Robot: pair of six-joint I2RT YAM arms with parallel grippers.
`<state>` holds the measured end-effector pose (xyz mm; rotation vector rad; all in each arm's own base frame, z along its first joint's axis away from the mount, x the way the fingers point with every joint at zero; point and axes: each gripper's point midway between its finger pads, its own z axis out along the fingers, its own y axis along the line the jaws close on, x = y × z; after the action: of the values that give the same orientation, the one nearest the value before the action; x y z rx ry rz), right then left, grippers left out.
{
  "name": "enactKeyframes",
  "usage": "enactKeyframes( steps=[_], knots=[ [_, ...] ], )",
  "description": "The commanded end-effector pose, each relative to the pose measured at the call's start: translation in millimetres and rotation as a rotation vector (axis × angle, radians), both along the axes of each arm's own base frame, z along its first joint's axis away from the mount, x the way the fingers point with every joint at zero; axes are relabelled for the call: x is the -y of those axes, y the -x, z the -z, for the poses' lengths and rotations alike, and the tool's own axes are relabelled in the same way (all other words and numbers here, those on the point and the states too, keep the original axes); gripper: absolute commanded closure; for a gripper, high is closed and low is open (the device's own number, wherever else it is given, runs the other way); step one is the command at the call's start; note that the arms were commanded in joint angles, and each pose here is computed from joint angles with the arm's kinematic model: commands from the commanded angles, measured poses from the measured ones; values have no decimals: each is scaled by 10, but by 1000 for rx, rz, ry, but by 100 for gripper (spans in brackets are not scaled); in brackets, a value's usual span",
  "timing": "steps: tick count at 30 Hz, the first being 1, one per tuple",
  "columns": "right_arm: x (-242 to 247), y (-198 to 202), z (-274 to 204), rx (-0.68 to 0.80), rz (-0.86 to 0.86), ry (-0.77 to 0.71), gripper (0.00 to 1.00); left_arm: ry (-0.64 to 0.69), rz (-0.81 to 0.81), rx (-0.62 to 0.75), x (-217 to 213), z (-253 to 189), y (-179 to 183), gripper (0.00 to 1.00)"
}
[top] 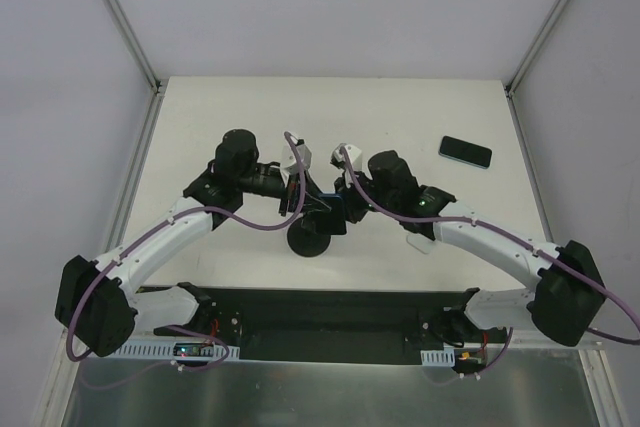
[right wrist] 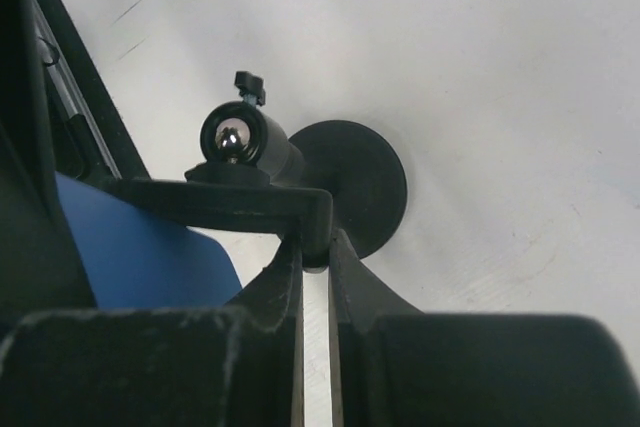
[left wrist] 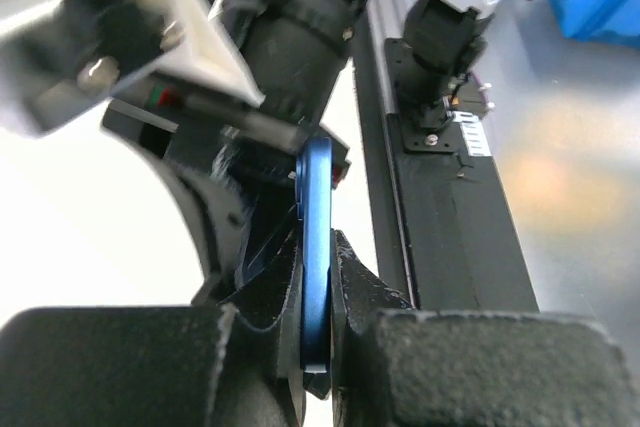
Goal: Place the phone on the phone stand
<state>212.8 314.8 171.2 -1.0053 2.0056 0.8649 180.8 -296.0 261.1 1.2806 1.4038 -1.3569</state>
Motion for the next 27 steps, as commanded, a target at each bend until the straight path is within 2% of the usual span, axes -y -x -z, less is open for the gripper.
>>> enactKeyframes(
  steps=[1,8,11,12,14,15,17,18,19,21,27],
  knots=[
    [103,-321,-619,186,222,-209,100,-60,-294,-23,-231,55,-267,100],
    [130,-350,-792,283,303,-269,100,-187,-406,-164,-320,320,-173,100],
    [169,-361,-857,299,416,-253,100,-276,-584,-107,-396,497,-274,100],
    [304,-458,-873,315,549,-234,100,-300,-623,-59,-420,520,-290,100],
    [304,-383,-881,329,612,-189,100,-382,-784,-12,-572,599,-435,100],
    [444,-460,-868,377,736,-137,100,-426,-867,-35,-662,672,-513,100],
    [396,-331,-917,434,790,-95,100,-484,-1057,16,-878,703,-650,100],
    [451,-337,-919,462,865,-76,100,-447,-1127,17,-929,657,-678,100],
    [402,-238,-909,425,900,-108,100,-419,-1195,29,-998,633,-725,100],
    [369,-194,-917,425,957,-128,100,-326,-1264,5,-1000,636,-787,100],
    [215,24,-1126,472,1053,-160,100,-374,-1398,92,-878,647,-914,100]
  ],
)
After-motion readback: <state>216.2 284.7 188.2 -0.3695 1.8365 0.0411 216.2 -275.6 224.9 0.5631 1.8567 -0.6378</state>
